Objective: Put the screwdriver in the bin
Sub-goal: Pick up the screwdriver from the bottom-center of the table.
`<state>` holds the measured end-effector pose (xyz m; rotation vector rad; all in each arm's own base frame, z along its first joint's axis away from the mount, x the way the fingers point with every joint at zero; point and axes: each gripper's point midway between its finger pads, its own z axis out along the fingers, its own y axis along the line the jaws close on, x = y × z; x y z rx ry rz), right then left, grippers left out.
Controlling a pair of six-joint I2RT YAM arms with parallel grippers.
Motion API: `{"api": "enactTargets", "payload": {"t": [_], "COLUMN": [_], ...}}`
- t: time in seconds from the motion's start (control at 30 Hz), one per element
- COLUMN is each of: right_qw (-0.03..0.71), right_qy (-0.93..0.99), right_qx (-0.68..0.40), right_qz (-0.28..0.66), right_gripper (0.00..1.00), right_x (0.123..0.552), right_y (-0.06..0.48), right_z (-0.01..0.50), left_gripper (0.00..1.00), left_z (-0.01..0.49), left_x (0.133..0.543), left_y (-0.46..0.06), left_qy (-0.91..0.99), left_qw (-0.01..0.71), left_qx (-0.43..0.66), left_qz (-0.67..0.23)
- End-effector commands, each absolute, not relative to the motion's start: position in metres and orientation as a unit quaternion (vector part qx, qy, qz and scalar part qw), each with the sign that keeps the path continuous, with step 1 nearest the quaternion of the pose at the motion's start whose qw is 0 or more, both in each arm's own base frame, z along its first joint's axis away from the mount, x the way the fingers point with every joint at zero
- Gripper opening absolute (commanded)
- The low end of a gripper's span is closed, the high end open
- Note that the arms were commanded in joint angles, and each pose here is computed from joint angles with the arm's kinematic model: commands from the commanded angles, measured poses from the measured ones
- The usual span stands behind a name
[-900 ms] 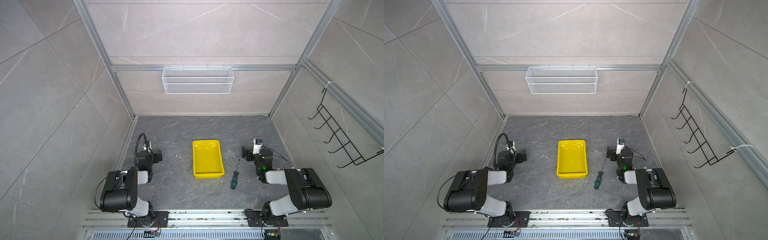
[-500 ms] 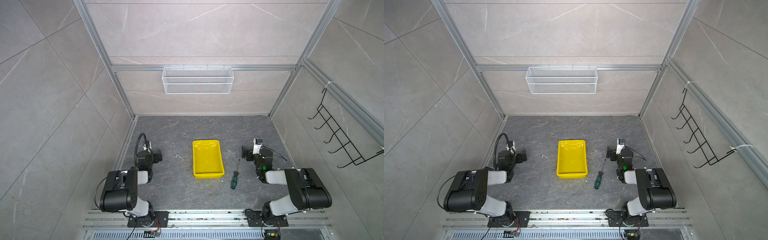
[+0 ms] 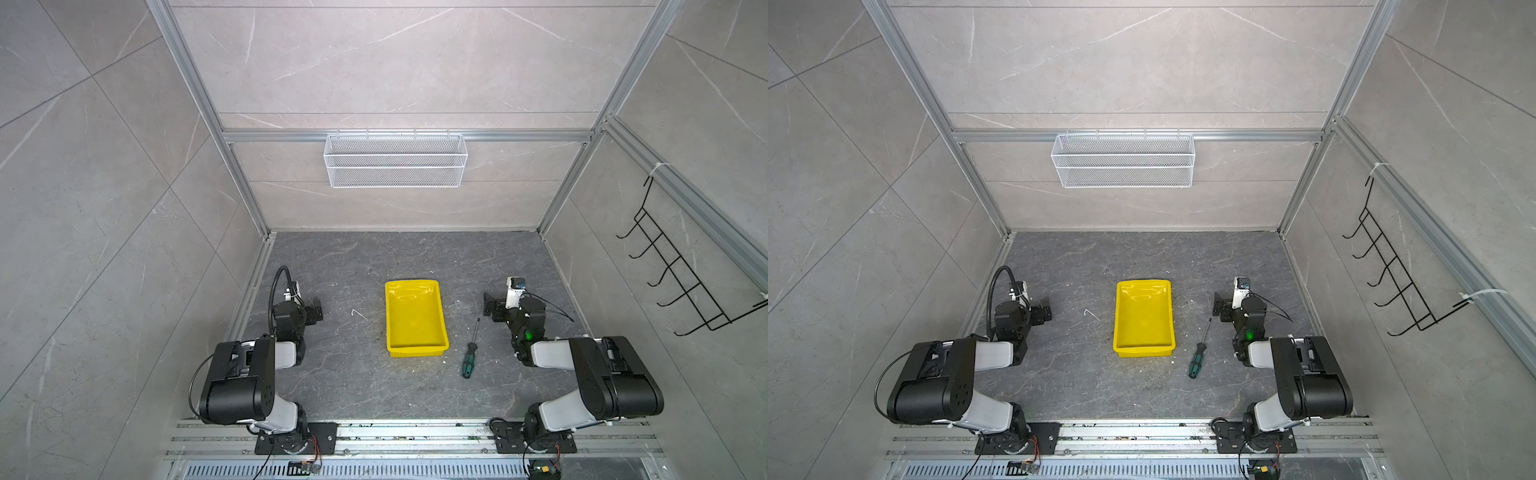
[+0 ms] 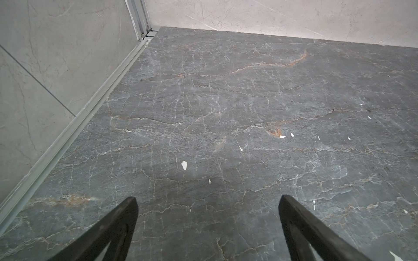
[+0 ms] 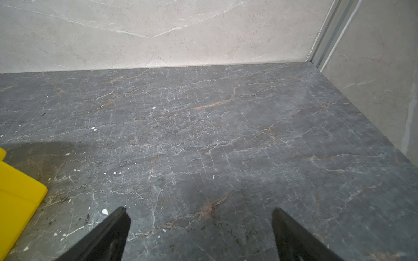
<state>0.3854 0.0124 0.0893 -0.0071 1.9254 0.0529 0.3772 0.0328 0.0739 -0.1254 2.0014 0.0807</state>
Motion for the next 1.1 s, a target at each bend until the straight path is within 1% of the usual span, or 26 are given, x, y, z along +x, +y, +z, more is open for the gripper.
{"api": "enactTargets", "payload": {"t": [0.0,0.4,0.53,0.6,0.63,0.67,0.7,0.73,0.8,0.9,0.97,1.03,1.07], "right_qw": [0.576,0.576,0.577,0.564,0.537,0.510,0.488,0.473,0.467,0.461,0.444,0.423,0.413], "right_qy": [0.817,0.817,0.816,0.826,0.843,0.859,0.871,0.879,0.883,0.884,0.891,0.897,0.900], "right_qx": [-0.002,-0.003,0.013,0.026,0.036,0.047,0.054,0.054,0.050,0.048,0.060,0.085,0.089], "right_qz": [0.019,0.019,0.010,0.003,0.001,0.000,0.000,0.001,0.018,0.058,0.081,0.096,0.105], "right_gripper": [1.00,1.00,1.00,1.00,1.00,1.00,1.00,1.00,1.00,1.00,1.00,1.00,1.00], "right_x": [0.390,0.390,0.391,0.394,0.395,0.395,0.396,0.396,0.395,0.390,0.383,0.373,0.367], "right_y": [0.013,0.013,0.007,0.003,0.001,-0.001,-0.002,-0.001,0.005,0.018,0.023,0.025,0.027], "right_z": [0.094,0.095,0.097,0.105,0.109,0.113,0.122,0.131,0.151,0.181,0.194,0.203,0.205], "left_gripper": [1.00,1.00,1.00,1.00,1.00,1.00,1.00,1.00,1.00,1.00,1.00,1.00,1.00], "left_z": [0.088,0.092,0.096,0.095,0.098,0.107,0.115,0.127,0.155,0.209,0.242,0.264,0.272], "left_x": [0.381,0.376,0.377,0.379,0.380,0.381,0.379,0.378,0.377,0.372,0.367,0.356,0.353], "left_y": [0.037,0.050,0.054,0.053,0.051,0.055,0.059,0.061,0.066,0.061,0.055,0.052,0.046], "left_qy": [0.824,0.813,0.817,0.822,0.820,0.813,0.814,0.818,0.813,0.792,0.785,0.792,0.800], "left_qw": [0.561,0.571,0.561,0.555,0.557,0.563,0.553,0.545,0.546,0.575,0.583,0.563,0.555], "left_qx": [-0.066,-0.098,-0.109,-0.104,-0.102,-0.111,-0.128,-0.135,-0.154,-0.187,-0.204,-0.235,-0.228], "left_qz": [0.037,0.060,0.071,0.076,0.080,0.100,0.123,0.127,0.132,0.087,0.053,0.023,0.009]}}
